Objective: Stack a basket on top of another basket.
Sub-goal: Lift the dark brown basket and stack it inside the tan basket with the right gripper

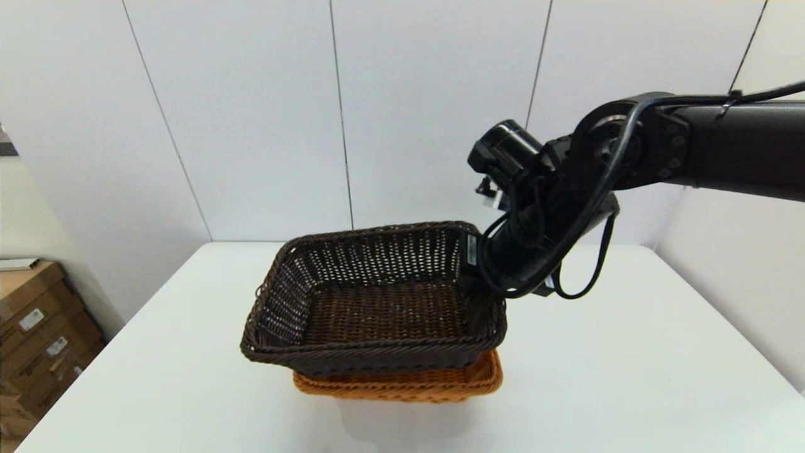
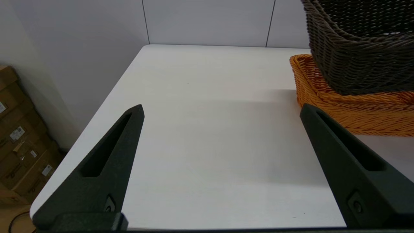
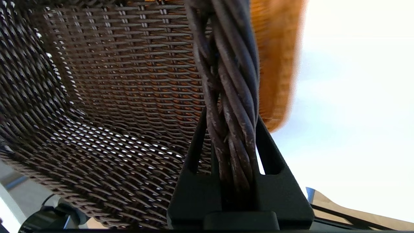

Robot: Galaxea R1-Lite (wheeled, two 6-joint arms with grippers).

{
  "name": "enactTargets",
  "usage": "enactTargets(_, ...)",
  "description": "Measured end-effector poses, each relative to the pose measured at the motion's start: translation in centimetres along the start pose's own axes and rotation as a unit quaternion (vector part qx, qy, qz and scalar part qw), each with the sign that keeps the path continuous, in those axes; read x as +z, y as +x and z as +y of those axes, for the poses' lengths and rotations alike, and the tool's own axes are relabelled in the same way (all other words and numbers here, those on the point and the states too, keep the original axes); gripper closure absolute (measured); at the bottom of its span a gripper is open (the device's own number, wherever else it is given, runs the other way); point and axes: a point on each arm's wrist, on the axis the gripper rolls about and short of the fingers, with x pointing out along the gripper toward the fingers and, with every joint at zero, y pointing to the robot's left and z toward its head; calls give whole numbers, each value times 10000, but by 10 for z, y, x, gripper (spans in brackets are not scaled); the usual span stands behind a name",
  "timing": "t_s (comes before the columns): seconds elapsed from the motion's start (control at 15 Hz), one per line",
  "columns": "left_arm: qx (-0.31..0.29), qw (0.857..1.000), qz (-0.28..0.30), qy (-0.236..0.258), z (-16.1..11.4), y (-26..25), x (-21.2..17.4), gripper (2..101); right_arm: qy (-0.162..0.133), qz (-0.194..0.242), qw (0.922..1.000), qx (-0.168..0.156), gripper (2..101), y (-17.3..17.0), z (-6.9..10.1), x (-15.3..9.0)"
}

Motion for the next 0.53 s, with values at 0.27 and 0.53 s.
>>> enactTargets(0.27, 0, 10000, 2, 0, 0, 0, 0, 54, 65, 218, 9997, 74, 878, 16, 3, 2)
enactTargets(0.53, 0, 10000, 0, -4, 0, 0, 0, 54, 125, 124, 9997, 147, 878, 19, 1, 12)
